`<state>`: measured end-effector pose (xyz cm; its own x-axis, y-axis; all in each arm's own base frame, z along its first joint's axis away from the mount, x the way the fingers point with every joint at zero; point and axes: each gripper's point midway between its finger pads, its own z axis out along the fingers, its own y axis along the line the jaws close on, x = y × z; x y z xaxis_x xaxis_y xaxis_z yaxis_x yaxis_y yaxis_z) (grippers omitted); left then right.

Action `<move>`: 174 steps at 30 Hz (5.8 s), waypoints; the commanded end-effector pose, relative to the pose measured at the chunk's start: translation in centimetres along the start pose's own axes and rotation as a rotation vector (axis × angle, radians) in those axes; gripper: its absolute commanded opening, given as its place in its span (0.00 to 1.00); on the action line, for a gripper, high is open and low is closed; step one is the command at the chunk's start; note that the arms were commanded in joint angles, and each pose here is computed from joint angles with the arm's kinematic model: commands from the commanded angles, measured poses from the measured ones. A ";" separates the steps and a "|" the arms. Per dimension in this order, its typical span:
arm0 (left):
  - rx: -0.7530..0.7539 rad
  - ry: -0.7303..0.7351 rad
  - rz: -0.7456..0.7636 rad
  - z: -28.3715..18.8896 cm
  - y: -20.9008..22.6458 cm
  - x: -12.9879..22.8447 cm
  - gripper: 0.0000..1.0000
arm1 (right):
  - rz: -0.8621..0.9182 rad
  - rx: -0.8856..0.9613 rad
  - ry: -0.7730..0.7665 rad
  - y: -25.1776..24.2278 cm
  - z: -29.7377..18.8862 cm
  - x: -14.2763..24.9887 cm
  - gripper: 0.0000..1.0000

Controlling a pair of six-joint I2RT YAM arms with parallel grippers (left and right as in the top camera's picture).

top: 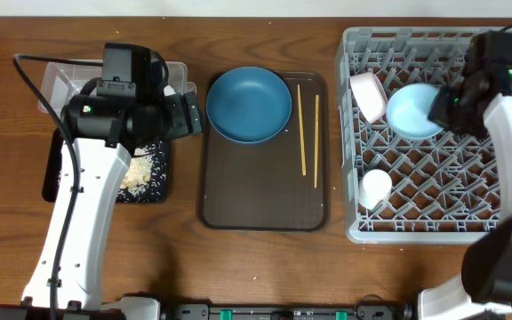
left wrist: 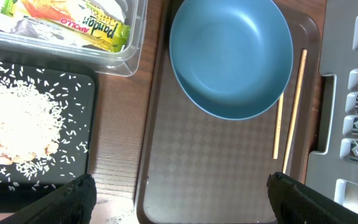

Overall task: Sort waste into correct bins and load items into the dishwasher rack
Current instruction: 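Lower the light-blue bowl into the rack and open the right gripper, then withdraw the right gripper from the rack toward the brown tray, then grasp the rim of the blue plate with the right gripper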

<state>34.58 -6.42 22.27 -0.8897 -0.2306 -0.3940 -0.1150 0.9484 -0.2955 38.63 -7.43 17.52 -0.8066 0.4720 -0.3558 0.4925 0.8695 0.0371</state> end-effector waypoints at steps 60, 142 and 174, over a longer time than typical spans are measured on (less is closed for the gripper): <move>-0.014 -0.005 0.005 0.0 0.3 -0.3 0.90 | -0.616 0.814 -0.584 11.1 3.9 -10.2 0.01; -0.014 -0.005 0.005 0.0 0.3 -0.3 0.90 | -0.422 -0.376 0.129 30.1 10.0 14.2 0.34; -0.014 -0.005 0.006 0.0 0.3 -0.3 0.90 | -0.401 -0.454 -0.143 29.0 0.0 5.8 0.01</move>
<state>34.58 -6.42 22.27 -0.8897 -0.2306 -0.3940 -0.1150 0.9484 -0.2955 45.77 22.60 5.96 -0.9406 0.0436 -0.3367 -0.0361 0.9732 0.2271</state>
